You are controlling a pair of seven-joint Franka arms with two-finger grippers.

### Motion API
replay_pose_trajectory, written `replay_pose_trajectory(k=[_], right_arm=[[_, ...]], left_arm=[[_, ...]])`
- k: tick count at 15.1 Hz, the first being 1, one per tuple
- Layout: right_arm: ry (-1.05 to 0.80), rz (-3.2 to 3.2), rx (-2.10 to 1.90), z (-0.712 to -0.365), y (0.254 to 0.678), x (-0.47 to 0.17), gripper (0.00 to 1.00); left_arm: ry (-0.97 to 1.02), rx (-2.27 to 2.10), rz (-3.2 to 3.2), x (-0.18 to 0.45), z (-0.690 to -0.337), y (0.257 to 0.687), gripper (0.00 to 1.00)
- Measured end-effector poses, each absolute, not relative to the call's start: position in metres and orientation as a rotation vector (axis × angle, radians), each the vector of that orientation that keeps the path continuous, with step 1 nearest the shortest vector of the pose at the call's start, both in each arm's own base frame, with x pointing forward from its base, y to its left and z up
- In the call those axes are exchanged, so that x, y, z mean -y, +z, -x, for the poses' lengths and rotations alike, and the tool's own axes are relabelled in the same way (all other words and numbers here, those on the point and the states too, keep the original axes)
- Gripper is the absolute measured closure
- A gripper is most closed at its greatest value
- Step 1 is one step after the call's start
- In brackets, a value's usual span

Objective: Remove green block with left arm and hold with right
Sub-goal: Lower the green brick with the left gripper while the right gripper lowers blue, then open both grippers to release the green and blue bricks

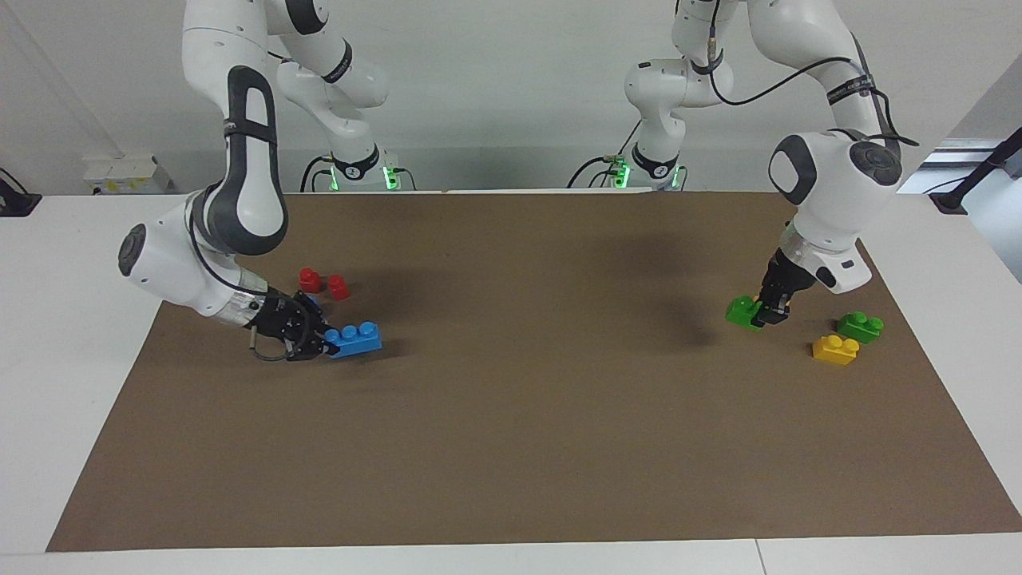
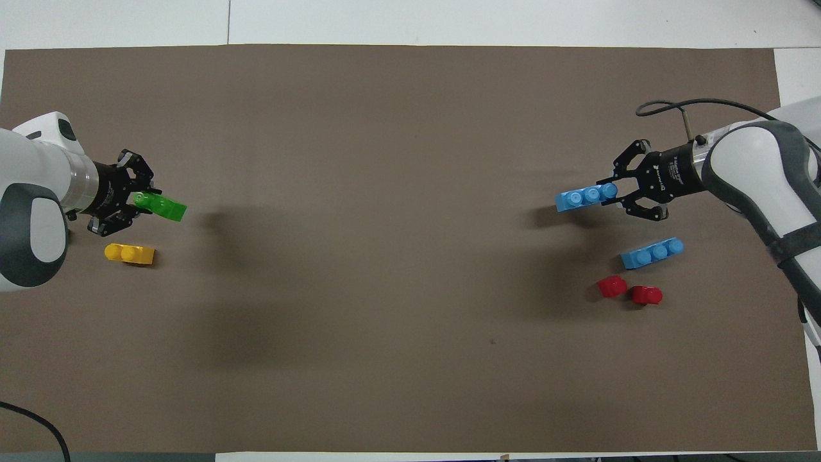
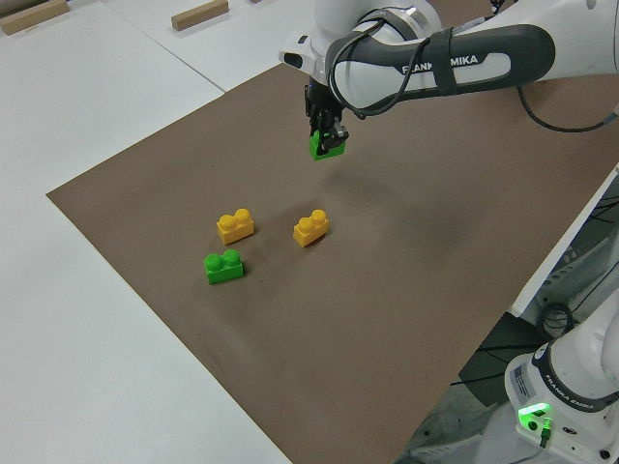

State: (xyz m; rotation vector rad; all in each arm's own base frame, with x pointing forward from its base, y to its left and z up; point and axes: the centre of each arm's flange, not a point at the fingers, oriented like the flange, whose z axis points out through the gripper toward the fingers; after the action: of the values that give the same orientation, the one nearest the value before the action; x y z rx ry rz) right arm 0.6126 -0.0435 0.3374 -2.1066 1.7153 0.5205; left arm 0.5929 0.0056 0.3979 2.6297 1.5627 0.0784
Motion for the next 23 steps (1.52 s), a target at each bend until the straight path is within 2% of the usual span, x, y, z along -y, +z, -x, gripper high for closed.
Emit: replay_pose_trajectory(k=[6,8,11,12,16,17,19,20,22,23], right_arm=[[0.535,2.120,-1.717,-0.602,0.303,0.055,0.66],[0.530,2.137,-1.699,-0.598,0.287,0.064,0.66],[0.533,2.133,-1.695,-0.598,0.286,0.066,0.66],[0.534,2.134,-1.693,-0.598,0.286,0.065,0.61],[0.528,2.132,-1.686,-0.603,0.295,0.064,0.22],[0.533,2.127,-1.685,-0.607,0.306,0.063,0.11],[0.517,2.143,-1.656,-0.615,0.339,0.061,0.08],[0.481,2.187,-1.626,-0.617,0.362,0.061,0.01],[0.404,2.313,-1.537,-0.614,0.412,0.054,0.00],[0.378,2.384,-1.472,-0.610,0.439,0.045,0.00]], left_arm=[[0.118,-1.530,-2.695,-0.023,-0.638,0.356,0.66],[0.121,-1.516,-2.733,-0.033,-0.645,0.341,0.66],[0.130,-1.475,-2.758,-0.036,-0.649,0.326,0.66],[0.122,-1.438,-2.783,-0.035,-0.649,0.321,0.66],[0.130,-1.301,-2.851,-0.035,-0.649,0.320,0.66],[0.126,-1.290,-2.857,-0.035,-0.649,0.319,0.61],[0.119,-1.278,-2.865,-0.034,-0.648,0.316,0.39],[0.120,-1.275,-2.865,-0.033,-0.648,0.317,0.29],[0.137,-1.270,-2.862,-0.033,-0.650,0.323,0.07],[0.159,-1.265,-2.857,-0.033,-0.652,0.332,0.00]])
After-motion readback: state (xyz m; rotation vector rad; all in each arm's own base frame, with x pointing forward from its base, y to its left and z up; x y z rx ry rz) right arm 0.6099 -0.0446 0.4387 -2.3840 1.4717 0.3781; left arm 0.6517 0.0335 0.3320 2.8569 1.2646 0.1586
